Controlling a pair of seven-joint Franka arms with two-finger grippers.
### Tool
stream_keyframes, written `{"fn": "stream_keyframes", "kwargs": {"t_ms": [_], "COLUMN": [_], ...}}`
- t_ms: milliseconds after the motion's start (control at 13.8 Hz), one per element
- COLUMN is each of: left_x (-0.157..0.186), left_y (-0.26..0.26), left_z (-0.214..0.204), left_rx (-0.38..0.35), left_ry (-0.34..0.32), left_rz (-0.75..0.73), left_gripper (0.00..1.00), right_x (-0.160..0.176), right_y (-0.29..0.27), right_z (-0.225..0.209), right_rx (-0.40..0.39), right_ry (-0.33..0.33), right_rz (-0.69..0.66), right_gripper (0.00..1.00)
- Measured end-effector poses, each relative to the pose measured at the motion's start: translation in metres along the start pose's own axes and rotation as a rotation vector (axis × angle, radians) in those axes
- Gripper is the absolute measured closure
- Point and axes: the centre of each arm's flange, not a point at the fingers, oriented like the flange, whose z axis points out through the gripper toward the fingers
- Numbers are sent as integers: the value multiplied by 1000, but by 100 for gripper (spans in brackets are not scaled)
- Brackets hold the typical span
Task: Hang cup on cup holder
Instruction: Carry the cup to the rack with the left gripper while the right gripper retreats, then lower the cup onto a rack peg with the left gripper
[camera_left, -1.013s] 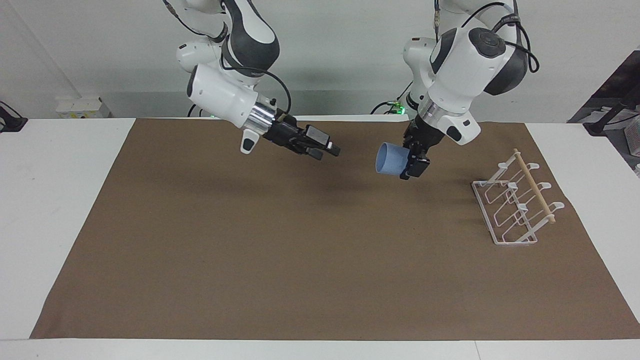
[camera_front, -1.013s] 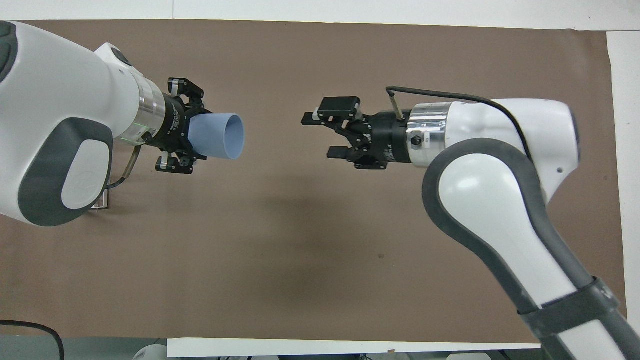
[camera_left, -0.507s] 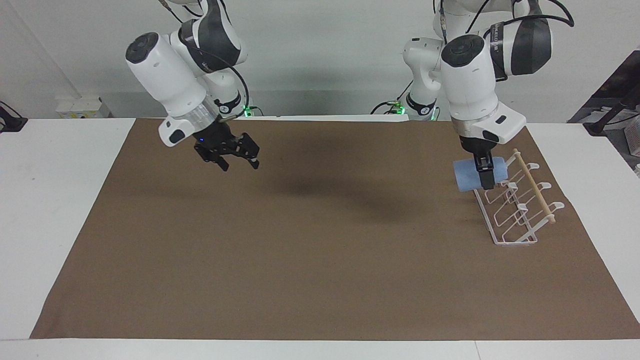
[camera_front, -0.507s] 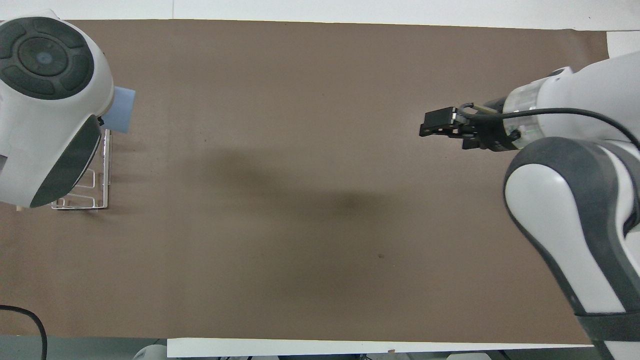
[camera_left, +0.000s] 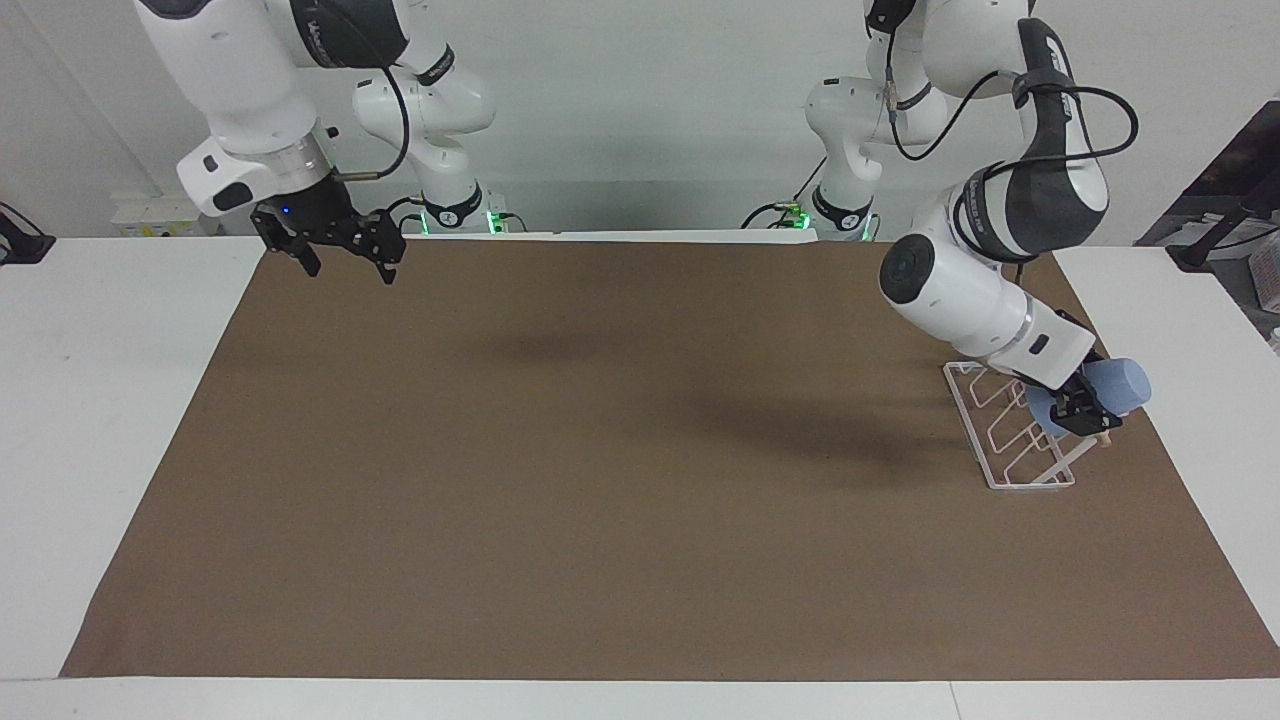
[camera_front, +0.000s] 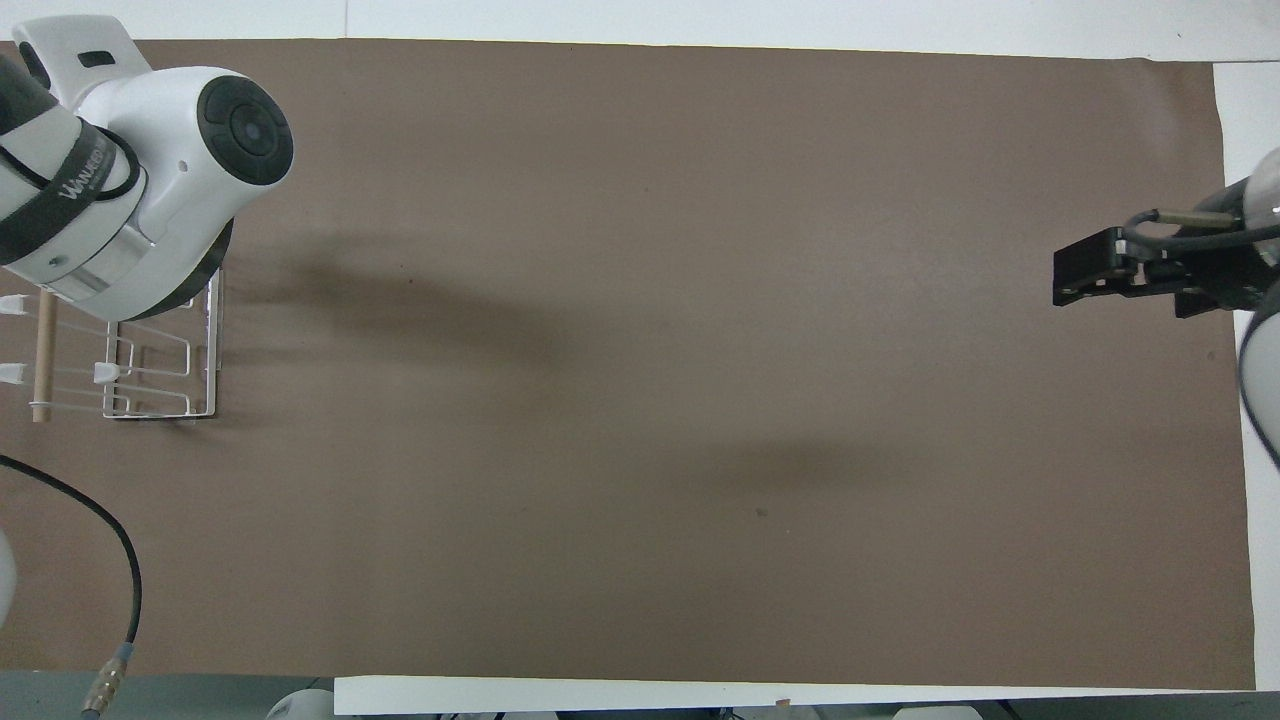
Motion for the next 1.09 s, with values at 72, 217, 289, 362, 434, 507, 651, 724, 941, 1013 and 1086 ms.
{"fn": "stream_keyframes", "kwargs": {"t_ms": [72,217,289,362,434,507,651,724,941,1013,1086], "left_x": [-10,-32,-40,-48,-55,-60,-66,-68,-75,-78,-81], "left_y": [4,10,10,8,5,2,1,1,1,0,0], "left_z": [11,18,18,18,20,23,23,20,15,15,16], "left_rx": [20,48,65,83,99,109,112,110,103,102,102], "left_ry": [36,71,82,90,95,98,101,102,103,103,104], "left_rz": [22,36,43,56,69,74,76,75,41,31,22], "left_gripper": [23,23,23,23,23,23,23,23,23,23,23], "right_x": [0,10,16,19,20,18,14,13,12,12,12], "right_y": [11,25,28,28,28,29,33,34,34,34,35], "right_z": [-8,0,8,12,11,9,4,3,2,2,2], "right_rx": [-2,-5,-7,-8,-9,-8,-7,-7,-7,-7,-7], "right_ry": [-5,-38,-57,-66,-66,-65,-64,-65,-65,-65,-65], "right_rz": [-9,-8,-9,-8,-10,-12,-9,-8,-8,-8,-8], "right_gripper": [0,0,0,0,0,0,0,0,0,0,0]}}
